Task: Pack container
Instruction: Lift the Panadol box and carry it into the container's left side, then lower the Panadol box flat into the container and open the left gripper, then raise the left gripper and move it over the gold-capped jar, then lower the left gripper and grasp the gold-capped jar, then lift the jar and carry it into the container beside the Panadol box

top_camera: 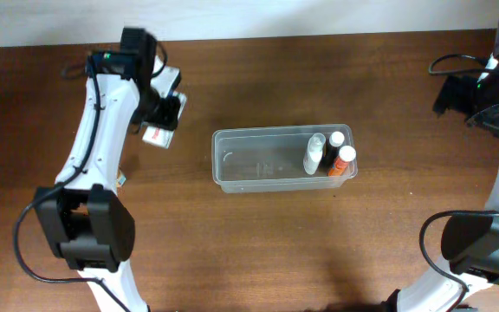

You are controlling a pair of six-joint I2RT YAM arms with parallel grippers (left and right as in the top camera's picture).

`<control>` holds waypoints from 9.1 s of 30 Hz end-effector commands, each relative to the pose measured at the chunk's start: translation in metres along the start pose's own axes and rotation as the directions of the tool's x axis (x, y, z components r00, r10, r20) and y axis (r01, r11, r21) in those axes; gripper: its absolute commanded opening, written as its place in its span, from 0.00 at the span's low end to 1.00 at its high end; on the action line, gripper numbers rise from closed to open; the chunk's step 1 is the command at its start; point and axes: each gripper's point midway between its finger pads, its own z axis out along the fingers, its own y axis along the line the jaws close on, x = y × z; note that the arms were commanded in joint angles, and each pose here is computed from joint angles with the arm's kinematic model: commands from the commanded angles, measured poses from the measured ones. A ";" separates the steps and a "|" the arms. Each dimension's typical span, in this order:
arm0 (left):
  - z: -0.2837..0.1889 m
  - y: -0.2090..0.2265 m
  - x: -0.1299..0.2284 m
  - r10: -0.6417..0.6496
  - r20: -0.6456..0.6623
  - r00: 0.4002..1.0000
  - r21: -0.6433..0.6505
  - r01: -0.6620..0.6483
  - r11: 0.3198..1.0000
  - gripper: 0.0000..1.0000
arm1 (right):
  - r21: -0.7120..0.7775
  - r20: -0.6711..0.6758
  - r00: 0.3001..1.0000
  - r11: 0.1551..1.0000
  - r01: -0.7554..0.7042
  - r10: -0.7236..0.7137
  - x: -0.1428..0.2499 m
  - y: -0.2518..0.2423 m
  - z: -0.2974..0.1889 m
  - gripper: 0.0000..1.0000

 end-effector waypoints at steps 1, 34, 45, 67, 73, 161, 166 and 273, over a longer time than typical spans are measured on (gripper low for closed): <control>-0.023 -0.049 -0.015 0.204 0.042 0.978 0.037 -0.206 0.978 0.49 | 0.014 -0.007 1.000 1.000 -0.007 0.007 0.000 -0.002 0.003 0.98; 0.015 -0.209 0.031 0.867 0.024 0.497 0.123 -0.863 0.491 0.47 | 0.014 -0.007 1.000 1.000 -0.007 0.007 0.000 -0.002 0.003 0.98; 0.053 -0.190 0.032 0.846 0.011 0.534 0.120 -0.840 0.529 0.47 | 0.014 -0.007 1.000 1.000 -0.007 0.007 0.000 -0.002 0.003 0.98; 0.078 -0.191 0.039 0.899 0.031 0.437 0.121 -0.894 0.431 0.47 | 0.014 -0.007 1.000 1.000 -0.007 0.007 0.000 -0.002 0.003 0.98; 0.079 -0.191 0.038 0.908 0.038 0.417 0.115 -0.905 0.411 0.47 | 0.014 -0.007 1.000 1.000 -0.007 0.007 0.000 -0.002 0.003 0.98; -0.031 0.104 0.099 -0.575 -0.220 0.788 -0.139 0.558 0.818 0.76 | 0.014 -0.008 1.000 1.000 -0.007 0.007 0.000 -0.002 0.003 0.98; 0.015 0.106 0.106 -0.574 -0.236 0.784 -0.140 0.557 0.818 0.99 | 0.014 -0.007 1.000 1.000 -0.007 0.007 0.000 -0.002 0.003 0.98; -0.104 -0.083 -0.018 0.025 0.310 0.950 0.096 -0.058 0.994 0.39 | 0.014 -0.007 1.000 1.000 -0.007 0.007 0.000 -0.002 0.003 0.98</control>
